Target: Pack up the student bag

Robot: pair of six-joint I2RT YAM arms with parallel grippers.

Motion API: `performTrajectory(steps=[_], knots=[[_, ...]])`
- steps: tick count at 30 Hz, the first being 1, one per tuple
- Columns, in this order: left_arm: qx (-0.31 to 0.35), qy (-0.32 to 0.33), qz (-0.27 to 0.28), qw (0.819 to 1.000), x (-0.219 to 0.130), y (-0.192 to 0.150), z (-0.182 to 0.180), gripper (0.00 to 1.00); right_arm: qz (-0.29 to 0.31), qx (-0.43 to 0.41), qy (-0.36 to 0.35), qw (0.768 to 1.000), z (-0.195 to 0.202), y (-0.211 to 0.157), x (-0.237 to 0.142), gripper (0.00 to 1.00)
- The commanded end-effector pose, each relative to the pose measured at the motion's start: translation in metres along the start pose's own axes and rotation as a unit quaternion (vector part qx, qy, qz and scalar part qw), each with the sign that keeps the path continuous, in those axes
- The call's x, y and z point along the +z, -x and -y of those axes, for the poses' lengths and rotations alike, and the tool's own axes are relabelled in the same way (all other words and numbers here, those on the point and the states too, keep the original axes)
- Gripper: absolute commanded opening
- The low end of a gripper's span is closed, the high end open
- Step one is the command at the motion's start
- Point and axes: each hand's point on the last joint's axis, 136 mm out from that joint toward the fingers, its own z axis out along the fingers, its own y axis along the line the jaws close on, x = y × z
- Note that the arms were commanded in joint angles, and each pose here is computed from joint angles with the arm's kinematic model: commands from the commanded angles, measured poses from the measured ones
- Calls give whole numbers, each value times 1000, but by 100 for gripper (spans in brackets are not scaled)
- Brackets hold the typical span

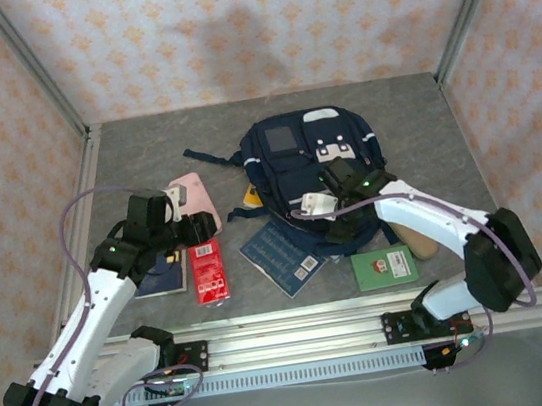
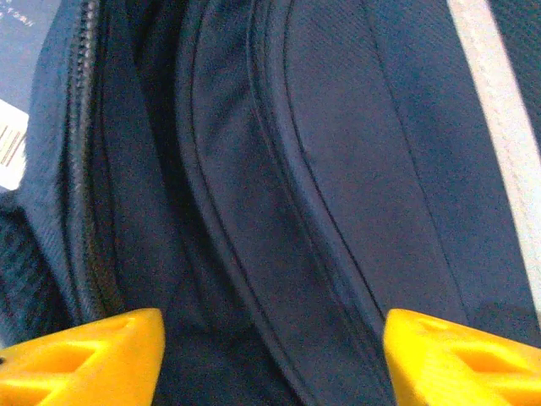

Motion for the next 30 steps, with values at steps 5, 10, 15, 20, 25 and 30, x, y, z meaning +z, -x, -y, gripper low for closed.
performTrajectory(steps=[5,10,15,20,25,30], knots=[[4,4,-10,1000,5,-5,-1,53,66,28,18,997,3,60,19,0],[3,8,-11,1000,6,-5,-3,53,156,93,6,983,21,112,4,0],[2,12,-11,1000,7,-4,-4,53,267,226,-4,937,57,168,-30,0],[1,11,-17,1000,6,-6,-4,53,233,122,-27,965,58,163,-47,35],[1,0,-11,1000,4,-6,0,54,45,-26,-85,995,68,81,-39,62],[8,-3,-6,1000,1,-4,2,54,-80,-74,-77,991,67,16,-25,85]])
